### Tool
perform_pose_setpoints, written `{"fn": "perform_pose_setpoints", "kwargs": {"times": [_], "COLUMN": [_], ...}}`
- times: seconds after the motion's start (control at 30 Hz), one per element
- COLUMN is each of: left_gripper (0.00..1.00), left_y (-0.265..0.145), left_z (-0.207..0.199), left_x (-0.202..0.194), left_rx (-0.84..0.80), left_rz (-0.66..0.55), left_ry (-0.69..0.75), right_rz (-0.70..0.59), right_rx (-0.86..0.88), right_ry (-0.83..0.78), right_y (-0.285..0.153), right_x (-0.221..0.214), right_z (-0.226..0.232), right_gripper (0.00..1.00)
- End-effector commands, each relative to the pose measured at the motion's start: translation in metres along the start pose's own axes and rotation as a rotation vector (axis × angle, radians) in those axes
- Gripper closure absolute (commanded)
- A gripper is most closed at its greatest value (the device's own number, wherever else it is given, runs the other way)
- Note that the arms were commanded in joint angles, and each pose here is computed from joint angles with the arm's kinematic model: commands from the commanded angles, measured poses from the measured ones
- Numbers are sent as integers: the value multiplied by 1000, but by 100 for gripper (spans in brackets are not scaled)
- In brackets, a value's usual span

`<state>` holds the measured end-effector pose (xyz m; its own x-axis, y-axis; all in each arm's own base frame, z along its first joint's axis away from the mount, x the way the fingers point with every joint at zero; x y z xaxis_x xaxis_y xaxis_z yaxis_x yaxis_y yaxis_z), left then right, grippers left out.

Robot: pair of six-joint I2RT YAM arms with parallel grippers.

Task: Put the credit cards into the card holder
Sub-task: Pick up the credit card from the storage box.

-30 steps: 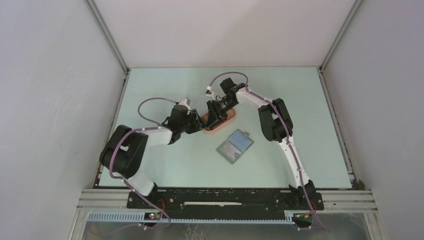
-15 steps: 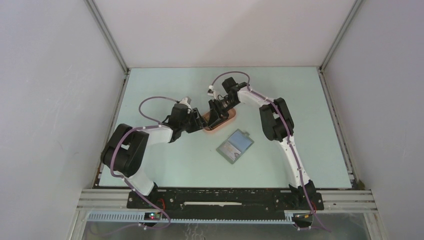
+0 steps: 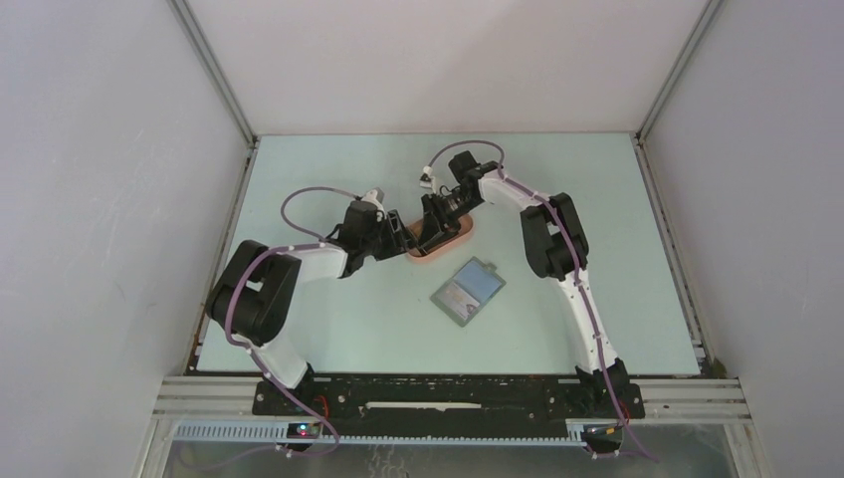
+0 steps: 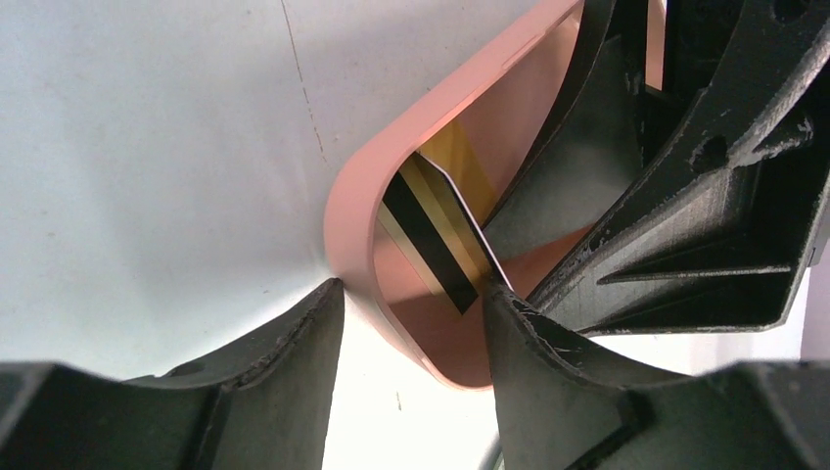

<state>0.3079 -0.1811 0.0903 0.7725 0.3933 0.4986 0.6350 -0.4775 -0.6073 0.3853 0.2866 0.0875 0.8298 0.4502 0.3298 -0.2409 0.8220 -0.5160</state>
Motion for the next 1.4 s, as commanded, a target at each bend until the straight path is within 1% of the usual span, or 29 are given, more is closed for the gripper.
{"fn": "perform_pose_setpoints", "kwargs": {"times": [0.0,0.2,0.4,0.67,0.9,1.37], "left_gripper": [40,40,39,39,37,37], "left_y": [2,5,13,11,4,-24], "left_z": [-23,-22,-21,-24,-28,-30], "left_x": [22,23,22,22,22,28], "left_rx": [-92,-84,-77,-91,-105,-65], "left_rz": [-46,-36,-13,-5,-6,-61], "left_ry": [37,41,39,47,37,63], "right_rz": [-27,-26,-25,-18,-26,-39], "right_rx": [-44,-38,-29,-12,-6,5], "right_ry": [-4,9,21,15,23,35], "right_y": [-8,-7,-7,-8,-10,-14], "right_x": [5,5,5,6,7,7], "right_z": [-9,-12,-14,-12,-12,-16], "right_gripper": [42,37,35,36,40,44]}}
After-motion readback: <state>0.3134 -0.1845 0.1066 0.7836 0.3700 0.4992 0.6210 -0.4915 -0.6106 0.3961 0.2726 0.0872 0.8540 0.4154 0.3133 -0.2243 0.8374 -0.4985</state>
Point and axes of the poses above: each gripper's point midway between its finger pads, its own y axis out along the fingers, its own z axis along the line the jaws close on, x = y × z, the point moved 8 cm from there along -y, back along the fingers, and after that the axes turned 5 degrees about -y, right-handed, at the moved point
